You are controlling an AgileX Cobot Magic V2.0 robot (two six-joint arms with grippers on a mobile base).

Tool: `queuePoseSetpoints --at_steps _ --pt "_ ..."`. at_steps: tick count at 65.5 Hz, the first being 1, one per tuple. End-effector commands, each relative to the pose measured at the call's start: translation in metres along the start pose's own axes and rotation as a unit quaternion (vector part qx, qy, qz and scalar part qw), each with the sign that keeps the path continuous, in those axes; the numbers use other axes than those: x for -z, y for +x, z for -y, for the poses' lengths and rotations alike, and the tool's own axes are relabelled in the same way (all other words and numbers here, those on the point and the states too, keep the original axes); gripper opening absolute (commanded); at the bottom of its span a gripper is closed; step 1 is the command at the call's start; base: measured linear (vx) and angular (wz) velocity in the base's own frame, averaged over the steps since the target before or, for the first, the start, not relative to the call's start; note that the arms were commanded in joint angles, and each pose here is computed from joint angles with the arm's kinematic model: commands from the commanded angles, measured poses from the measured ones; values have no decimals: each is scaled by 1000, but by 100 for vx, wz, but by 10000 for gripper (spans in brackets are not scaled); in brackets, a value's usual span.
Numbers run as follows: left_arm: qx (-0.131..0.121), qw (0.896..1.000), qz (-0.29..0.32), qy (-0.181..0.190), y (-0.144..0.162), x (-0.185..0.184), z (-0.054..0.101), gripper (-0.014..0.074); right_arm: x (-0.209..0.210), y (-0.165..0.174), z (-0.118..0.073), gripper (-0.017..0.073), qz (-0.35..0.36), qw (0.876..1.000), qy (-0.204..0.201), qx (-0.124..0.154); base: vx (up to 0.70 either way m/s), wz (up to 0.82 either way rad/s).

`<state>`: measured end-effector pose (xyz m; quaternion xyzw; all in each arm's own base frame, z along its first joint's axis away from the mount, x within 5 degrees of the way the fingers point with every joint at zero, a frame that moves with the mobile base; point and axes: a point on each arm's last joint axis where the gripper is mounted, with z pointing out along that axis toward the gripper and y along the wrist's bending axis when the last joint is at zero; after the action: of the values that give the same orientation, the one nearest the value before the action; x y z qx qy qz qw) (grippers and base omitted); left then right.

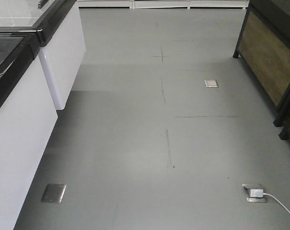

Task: Left arm holds basket, right arm returns cookies

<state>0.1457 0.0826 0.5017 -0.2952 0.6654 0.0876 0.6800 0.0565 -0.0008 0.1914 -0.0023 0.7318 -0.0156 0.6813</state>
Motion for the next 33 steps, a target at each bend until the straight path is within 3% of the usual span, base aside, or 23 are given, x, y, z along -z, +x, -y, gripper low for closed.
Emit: queuePoseSetpoints --at_steps 1,10,15,21,29,33 --pt "57 996 65 0 -16 4 -4 481 0 -2 1 -3 35 999 4 6 0 0" --pt "147 987 67 -24 -4 -5 -18 481 0 -2 1 -3 35 999 4 6 0 0" --pt "207 976 59 -35 8 -11 -25 481 0 -2 1 -3 35 999 4 6 0 0" --pt "262 963 55 -34 21 -18 -30 481 0 -2 1 -3 35 999 4 6 0 0" --pt "349 935 59 -20 40 -28 -35 480 0 -2 1 -3 35 999 4 6 0 0" --pt "403 913 60 -13 51 -32 -38 471 0 -2 1 -3 35 999 4 6 0 0"
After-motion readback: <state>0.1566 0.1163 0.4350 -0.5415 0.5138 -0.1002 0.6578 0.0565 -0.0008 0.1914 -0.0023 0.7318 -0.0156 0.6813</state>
